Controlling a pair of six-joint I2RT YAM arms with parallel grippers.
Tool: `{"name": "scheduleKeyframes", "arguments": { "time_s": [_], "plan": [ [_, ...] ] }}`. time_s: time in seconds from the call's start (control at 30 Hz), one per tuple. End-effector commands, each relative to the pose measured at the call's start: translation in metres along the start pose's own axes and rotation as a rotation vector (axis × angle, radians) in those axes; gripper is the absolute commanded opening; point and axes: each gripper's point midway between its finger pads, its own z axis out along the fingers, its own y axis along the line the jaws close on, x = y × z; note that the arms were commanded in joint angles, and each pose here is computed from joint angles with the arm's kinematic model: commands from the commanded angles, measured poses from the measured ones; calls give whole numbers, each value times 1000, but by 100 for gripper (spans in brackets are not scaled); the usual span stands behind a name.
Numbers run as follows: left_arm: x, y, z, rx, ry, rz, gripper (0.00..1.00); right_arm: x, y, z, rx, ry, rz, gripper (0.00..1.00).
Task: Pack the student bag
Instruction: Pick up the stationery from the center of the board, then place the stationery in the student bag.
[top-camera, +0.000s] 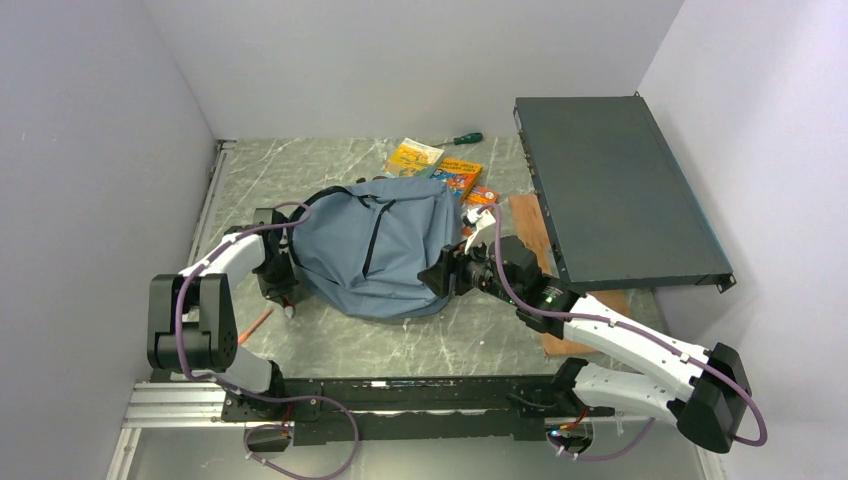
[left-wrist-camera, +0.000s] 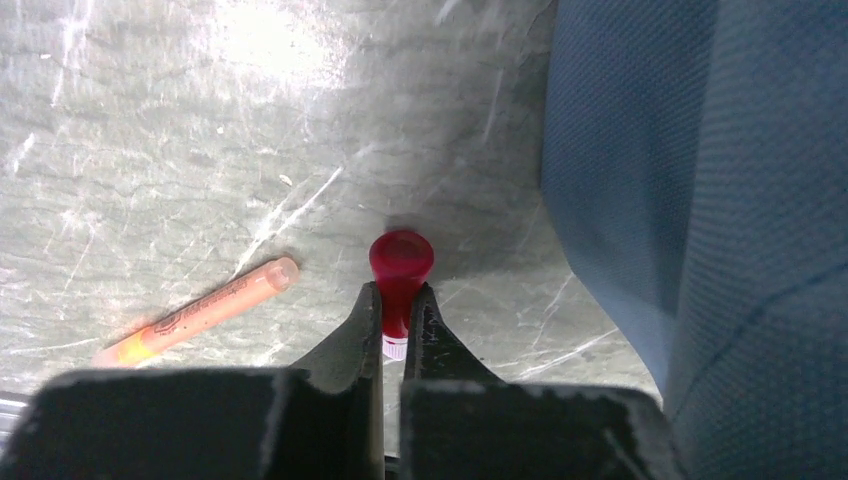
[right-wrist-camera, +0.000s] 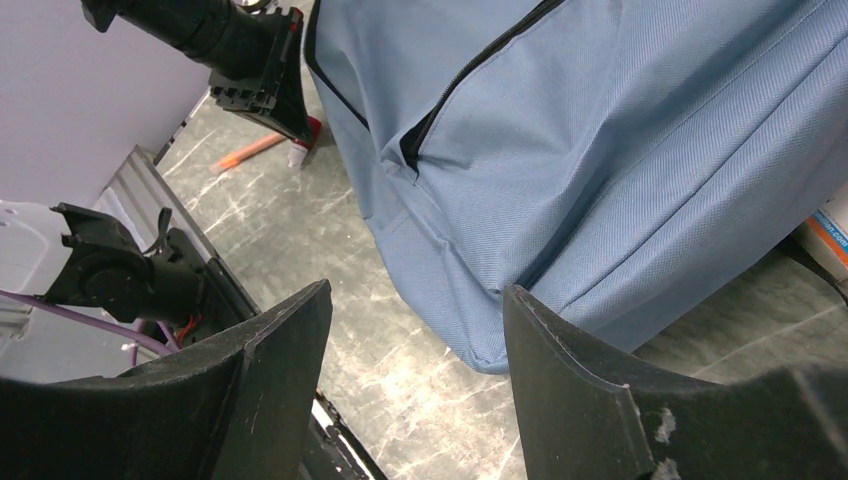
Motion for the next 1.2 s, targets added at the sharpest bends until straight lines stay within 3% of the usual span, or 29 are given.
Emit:
{"name": "scheduleKeyframes", "arguments": {
  "time_s": [0.0, 0.17, 0.37, 0.43, 0.53, 0.7, 0.87, 1.17],
  "plan": [
    [-4, -3, -23, 21, -48, -33, 0, -16, 7, -2, -24, -62, 8, 66],
    [-14, -33, -75, 238, -176, -76, 0, -13, 3, -3, -7, -51, 1, 66],
    [-31, -123, -173, 821, -502, -40, 0, -3, -3, -3, 6, -39, 5, 66],
    [-41, -138, -193, 853, -627, 13, 0, -3, -4, -1, 11, -35, 9, 66],
    [-58, -149, -199, 814, -701, 28, 0, -6, -2, 1, 7, -29, 13, 66],
    [-83, -173, -188, 795, -742, 30, 0, -15, 1, 0, 5, -49, 19, 66],
    [-86, -196, -157, 737, -708, 32, 0, -19, 1, -3, 10, -67, 41, 66],
    [-69, -218, -110, 680, -500, 82, 0, -13, -7, -7, 49, -56, 53, 66]
  ]
}}
